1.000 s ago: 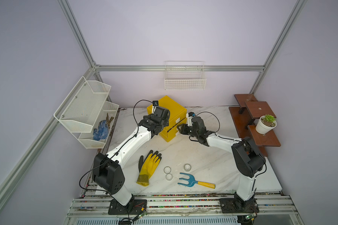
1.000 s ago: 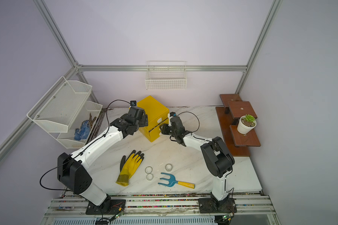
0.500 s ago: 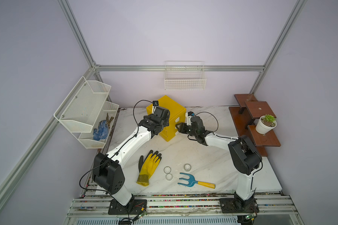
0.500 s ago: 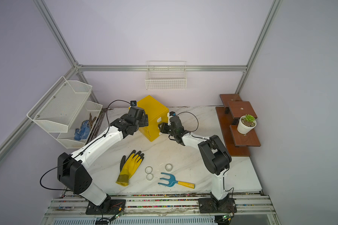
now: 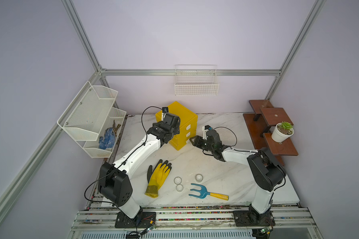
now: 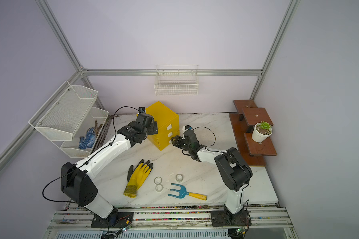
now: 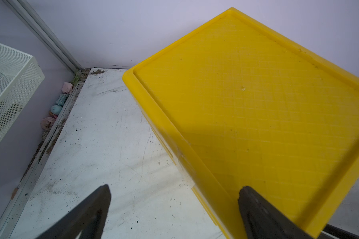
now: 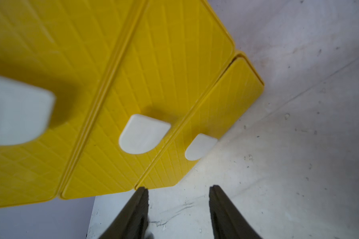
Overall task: Place the transparent tape into the drawer according to color
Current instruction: Close the drawer in the storage box, then open the drawer in the storage box.
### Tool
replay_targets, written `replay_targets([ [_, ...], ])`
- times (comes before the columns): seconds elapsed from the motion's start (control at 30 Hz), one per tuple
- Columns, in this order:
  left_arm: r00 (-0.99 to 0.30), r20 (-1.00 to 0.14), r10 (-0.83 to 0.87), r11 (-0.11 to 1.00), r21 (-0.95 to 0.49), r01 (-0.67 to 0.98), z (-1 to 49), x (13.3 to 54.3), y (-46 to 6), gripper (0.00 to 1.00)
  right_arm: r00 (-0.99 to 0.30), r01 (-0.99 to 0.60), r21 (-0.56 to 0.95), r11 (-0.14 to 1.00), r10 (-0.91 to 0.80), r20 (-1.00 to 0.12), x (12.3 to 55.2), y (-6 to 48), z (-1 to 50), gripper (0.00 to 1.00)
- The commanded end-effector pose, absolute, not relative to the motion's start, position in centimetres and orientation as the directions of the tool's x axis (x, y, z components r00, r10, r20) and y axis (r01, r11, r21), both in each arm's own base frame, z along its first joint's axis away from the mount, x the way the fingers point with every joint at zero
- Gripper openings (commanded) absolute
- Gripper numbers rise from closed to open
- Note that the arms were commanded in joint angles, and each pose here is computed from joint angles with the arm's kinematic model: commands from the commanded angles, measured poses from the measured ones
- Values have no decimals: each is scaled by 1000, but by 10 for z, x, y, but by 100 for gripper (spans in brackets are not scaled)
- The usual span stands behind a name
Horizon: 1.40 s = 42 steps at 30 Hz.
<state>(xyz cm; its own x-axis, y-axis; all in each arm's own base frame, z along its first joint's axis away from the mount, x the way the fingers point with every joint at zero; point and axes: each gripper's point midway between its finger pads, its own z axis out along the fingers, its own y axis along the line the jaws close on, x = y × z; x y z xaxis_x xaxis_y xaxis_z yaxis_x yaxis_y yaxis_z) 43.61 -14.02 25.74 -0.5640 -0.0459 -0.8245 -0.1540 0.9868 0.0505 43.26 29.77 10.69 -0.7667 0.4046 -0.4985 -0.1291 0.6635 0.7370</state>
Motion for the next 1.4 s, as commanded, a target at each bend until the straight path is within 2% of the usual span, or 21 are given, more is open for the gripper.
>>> replay_targets([
  [0.0, -628, -778, 1, 988, 98, -120, 234, 429, -140, 100, -769, -98, 781, 617, 451, -453, 444, 306, 107, 52],
  [0.37, -633, -774, 5, 988, 103, -118, 232, 429, -140, 100, -749, -52, 776, 629, 490, -447, 467, 310, 96, 51],
  [0.87, -650, -760, 3, 990, 93, -103, 224, 427, -143, 100, -749, 44, 735, 677, 509, -424, 479, 311, 73, 42],
  [1.13, -647, -762, 4, 989, 98, -109, 225, 427, -142, 100, -788, 89, 648, 756, 452, -419, 467, 307, 58, 38],
  [1.37, -642, -767, 13, 988, 109, -110, 228, 431, -142, 100, -824, 92, 583, 807, 390, -410, 433, 284, 47, 38],
])
